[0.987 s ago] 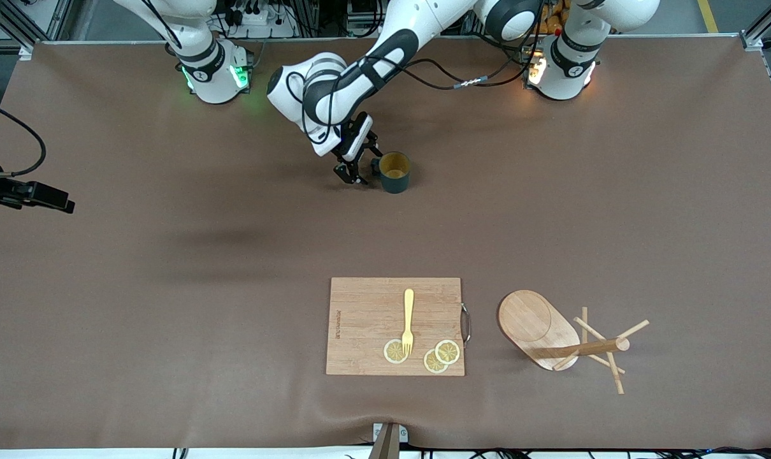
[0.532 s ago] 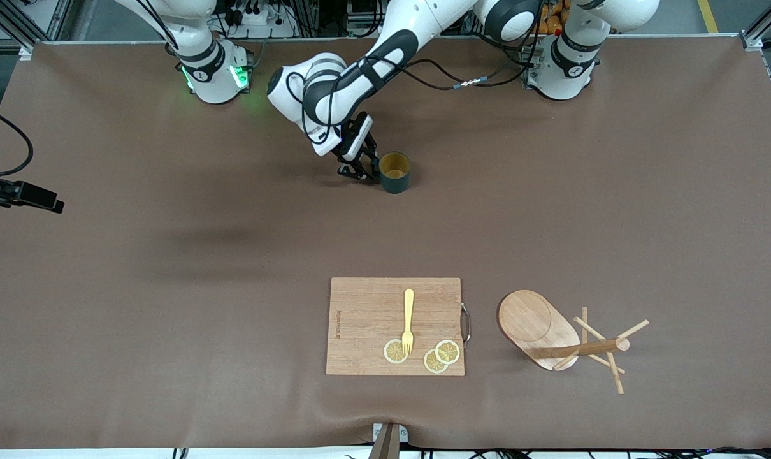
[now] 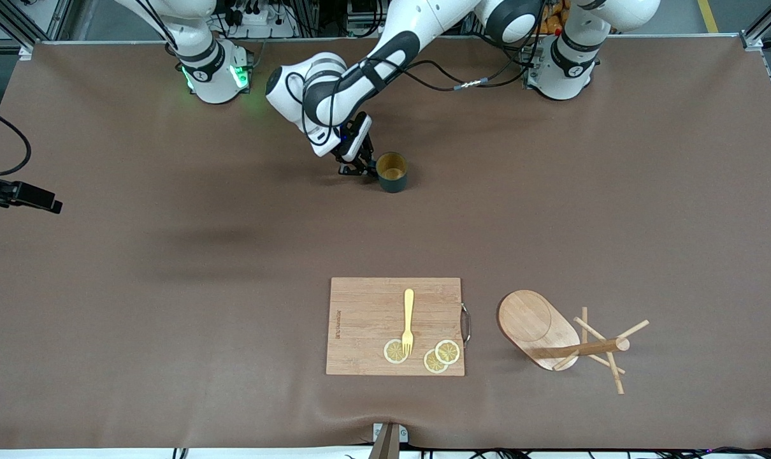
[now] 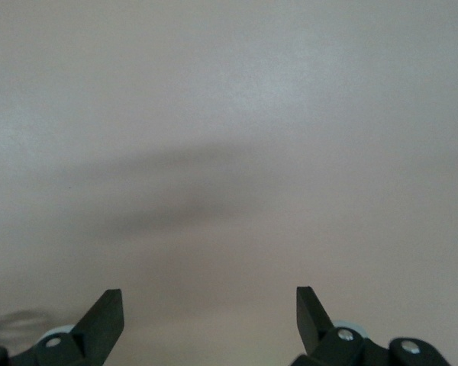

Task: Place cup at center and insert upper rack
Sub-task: 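Grasp the teal mug handle with the left gripper, then lift the mug with the left gripper toward the wooden stand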

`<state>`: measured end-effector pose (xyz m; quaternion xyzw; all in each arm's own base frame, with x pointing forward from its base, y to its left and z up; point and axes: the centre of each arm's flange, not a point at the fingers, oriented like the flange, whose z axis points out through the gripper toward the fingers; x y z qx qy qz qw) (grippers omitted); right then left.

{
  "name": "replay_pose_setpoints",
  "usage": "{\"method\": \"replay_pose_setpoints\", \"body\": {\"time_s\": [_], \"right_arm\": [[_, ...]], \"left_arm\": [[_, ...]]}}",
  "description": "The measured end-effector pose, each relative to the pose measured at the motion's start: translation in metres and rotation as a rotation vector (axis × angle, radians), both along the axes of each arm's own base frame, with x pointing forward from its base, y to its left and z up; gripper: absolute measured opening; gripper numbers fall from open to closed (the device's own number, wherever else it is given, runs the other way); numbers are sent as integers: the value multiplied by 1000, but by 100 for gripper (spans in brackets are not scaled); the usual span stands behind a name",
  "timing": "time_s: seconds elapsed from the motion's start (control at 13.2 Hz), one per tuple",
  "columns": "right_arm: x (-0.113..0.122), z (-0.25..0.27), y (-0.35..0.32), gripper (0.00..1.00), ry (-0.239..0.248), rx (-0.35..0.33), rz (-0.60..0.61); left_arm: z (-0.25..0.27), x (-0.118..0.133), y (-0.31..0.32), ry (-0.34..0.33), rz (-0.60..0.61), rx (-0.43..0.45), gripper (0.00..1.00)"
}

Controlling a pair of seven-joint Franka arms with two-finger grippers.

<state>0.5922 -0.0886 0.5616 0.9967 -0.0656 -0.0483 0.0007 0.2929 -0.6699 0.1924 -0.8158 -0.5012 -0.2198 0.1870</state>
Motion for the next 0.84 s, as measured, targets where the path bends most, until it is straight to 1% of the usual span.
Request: {"method": "replay_pose_setpoints", "body": {"time_s": [0.23,0.38,0.61,0.84], "right_arm": [[0,0,1,100,-1,0,1],[0,0,1,100,-2,0,2],[1,0,1,100,-4,0,2],[1,0,2,100,-4,0,3]], "left_arm": [[64,18,-5,23,-33,-87,21],[108,41,2,61,-51,-153,21],[162,92,24,117,-55,-283,21],[214,145,60,167,-77,-409,21]]}}
